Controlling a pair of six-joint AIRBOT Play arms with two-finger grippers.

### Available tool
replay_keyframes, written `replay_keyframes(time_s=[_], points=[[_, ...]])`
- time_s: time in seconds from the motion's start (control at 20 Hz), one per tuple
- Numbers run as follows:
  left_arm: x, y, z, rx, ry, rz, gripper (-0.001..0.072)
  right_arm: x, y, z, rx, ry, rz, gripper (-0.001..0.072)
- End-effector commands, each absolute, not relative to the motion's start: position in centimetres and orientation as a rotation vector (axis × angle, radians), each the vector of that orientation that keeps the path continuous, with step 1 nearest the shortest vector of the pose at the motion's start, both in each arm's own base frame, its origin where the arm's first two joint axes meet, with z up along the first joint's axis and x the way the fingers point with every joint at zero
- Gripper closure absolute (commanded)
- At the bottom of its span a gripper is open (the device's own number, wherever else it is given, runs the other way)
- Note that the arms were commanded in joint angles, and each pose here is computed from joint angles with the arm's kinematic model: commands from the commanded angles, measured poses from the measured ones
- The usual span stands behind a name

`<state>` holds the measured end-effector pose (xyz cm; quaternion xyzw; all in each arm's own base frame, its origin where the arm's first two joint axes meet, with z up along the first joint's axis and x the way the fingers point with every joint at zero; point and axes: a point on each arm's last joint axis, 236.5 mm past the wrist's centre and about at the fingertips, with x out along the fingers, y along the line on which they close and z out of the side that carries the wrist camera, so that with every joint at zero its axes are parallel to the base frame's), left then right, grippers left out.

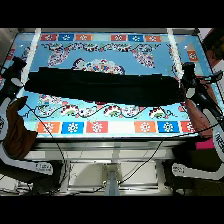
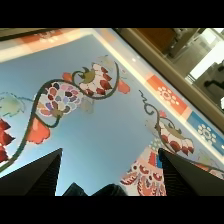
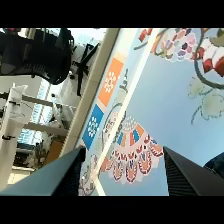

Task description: Fold the clothes and pants, and hang the long-sleeved shirts on hangers.

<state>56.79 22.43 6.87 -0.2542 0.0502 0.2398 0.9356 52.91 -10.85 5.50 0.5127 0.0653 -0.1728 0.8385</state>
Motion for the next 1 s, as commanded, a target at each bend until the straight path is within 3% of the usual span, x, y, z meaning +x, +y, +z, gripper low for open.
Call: replay_keyframes(time_s=[0.0, 0.2, 0.4, 0.6, 0.95], points=[[56.3, 22.2, 6.7, -0.524, 0.153, 0.478, 0.0005, 52.9, -10.7, 6.1, 1.025, 0.137, -0.349, 0.0141], [53.0, 18.8, -0.9, -0.562, 0.58, 0.385, 0.0015, 52.6, -10.4, 5.1, 0.996, 0.193, -0.359, 0.0142], [48.5, 16.7, -5.1, -0.809, 0.837, 0.401, 0.0008, 52.6, -10.4, 5.0, 0.956, 0.204, -0.355, 0.0143], [47.8, 16.0, -5.7, -0.867, 0.874, 0.404, 0.0008, 52.6, -10.4, 5.0, 0.953, 0.204, -0.354, 0.0143], [49.5, 15.2, -10.1, -1.159, 0.841, 0.484, 0.0011, 52.6, -10.4, 5.0, 0.951, 0.203, -0.354, 0.0145]])
